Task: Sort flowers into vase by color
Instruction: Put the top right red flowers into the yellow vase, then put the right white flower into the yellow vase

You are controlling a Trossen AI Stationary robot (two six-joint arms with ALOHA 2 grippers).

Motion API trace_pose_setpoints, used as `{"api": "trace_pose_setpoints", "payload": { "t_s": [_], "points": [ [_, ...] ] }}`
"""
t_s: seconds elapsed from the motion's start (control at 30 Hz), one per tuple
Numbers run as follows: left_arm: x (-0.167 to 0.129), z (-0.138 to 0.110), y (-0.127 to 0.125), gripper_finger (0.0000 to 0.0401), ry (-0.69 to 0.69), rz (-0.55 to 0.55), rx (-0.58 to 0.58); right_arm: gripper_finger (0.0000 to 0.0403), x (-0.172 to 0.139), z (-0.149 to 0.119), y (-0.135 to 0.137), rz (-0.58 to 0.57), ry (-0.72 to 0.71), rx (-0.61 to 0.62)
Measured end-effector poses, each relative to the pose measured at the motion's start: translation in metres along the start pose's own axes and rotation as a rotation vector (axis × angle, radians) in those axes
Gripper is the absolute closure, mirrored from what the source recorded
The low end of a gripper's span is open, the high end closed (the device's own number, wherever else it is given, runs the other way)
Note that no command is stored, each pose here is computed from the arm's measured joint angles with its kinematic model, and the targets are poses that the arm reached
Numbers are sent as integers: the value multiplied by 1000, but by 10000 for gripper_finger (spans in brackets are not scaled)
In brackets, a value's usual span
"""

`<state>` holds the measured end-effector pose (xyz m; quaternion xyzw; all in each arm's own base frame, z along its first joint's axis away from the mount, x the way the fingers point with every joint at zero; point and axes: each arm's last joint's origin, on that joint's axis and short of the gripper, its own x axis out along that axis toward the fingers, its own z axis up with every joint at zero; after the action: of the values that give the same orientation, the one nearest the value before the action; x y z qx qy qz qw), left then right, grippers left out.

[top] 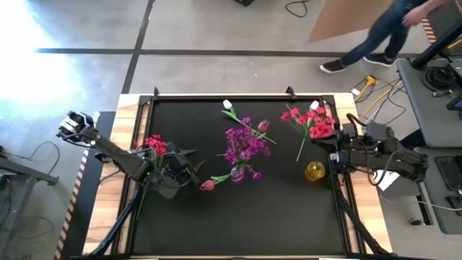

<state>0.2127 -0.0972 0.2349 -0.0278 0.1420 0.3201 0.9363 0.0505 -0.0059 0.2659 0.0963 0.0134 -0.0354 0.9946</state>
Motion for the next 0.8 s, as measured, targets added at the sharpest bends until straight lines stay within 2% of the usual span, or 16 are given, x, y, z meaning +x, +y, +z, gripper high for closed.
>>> {"api": "trace_pose_setpoints", "payload": {
  "t_s": [0.23, 0.53, 0.8],
  "points": [
    [-3, 1, 8, 172, 46, 38, 57, 332, -5, 13, 3, -65, 227, 137],
    [1, 3, 23, 172, 34, 89, 23, 270, -11, 28, 6, -251, 712, 335],
    [12, 0, 34, 172, 71, 144, 42, 240, -10, 45, 9, -422, 1073, 405]
  ]
}}
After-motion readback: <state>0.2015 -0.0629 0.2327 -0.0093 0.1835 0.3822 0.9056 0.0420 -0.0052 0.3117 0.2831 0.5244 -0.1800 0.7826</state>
